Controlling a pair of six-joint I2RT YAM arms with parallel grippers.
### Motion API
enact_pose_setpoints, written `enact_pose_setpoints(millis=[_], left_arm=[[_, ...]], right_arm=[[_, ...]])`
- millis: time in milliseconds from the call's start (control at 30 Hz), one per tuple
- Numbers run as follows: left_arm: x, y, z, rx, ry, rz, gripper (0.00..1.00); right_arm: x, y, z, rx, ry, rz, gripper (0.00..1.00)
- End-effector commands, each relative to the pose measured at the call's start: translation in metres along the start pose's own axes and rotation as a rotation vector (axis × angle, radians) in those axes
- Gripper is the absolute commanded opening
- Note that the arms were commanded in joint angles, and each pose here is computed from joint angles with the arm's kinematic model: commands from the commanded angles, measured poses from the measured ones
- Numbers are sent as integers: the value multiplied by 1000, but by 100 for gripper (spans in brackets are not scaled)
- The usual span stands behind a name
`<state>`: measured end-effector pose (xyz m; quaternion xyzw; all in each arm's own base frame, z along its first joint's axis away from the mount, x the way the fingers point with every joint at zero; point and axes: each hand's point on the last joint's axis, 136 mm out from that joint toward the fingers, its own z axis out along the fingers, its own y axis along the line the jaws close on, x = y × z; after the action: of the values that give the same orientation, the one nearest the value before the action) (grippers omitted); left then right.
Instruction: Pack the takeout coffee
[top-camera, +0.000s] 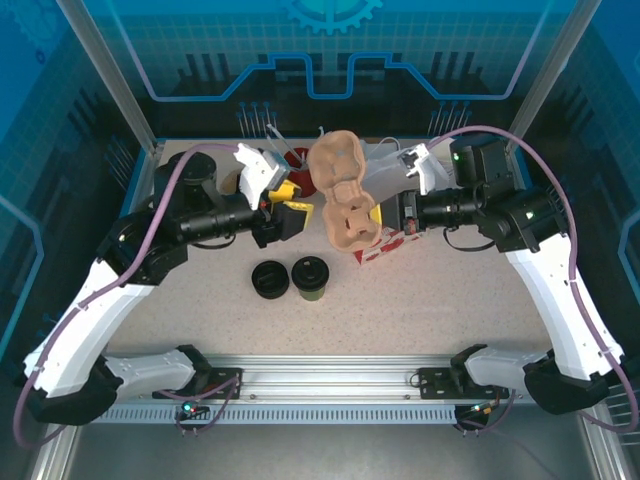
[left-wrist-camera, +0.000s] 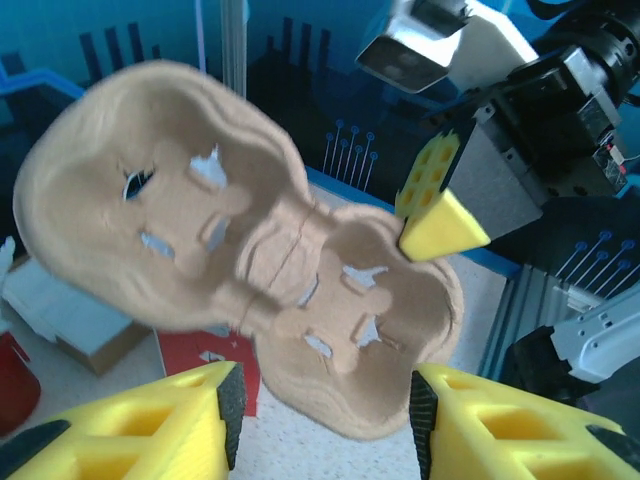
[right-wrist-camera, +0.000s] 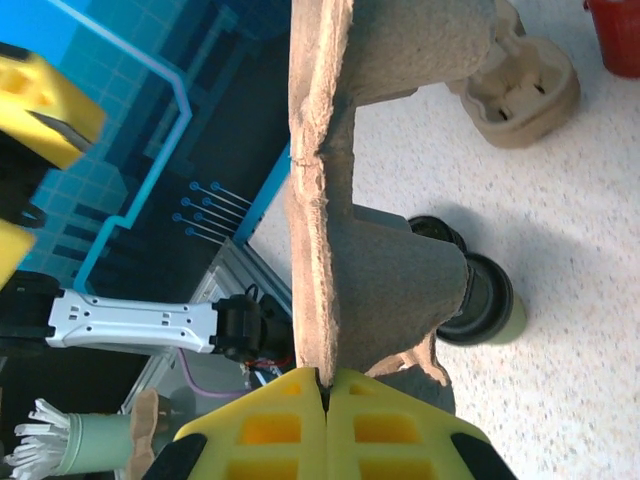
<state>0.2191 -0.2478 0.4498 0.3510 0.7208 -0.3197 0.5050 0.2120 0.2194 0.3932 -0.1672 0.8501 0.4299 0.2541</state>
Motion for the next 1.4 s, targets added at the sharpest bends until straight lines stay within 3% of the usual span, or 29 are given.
enact_pose_setpoints(millis=[0, 467, 767, 1367], left_arm=[[-4, 4, 14, -8, 15, 169, 50], [46, -2, 56, 86, 217, 358, 58], [69, -3, 70, 104, 294, 375, 66], [95, 6, 85, 86, 377, 344, 66]], right_arm=[[16, 2, 0, 14, 63, 65, 0], [43, 7, 17, 6, 156, 76, 0], [47, 9, 18, -1, 162, 72, 0], [52, 10, 17, 2, 159, 58, 0]])
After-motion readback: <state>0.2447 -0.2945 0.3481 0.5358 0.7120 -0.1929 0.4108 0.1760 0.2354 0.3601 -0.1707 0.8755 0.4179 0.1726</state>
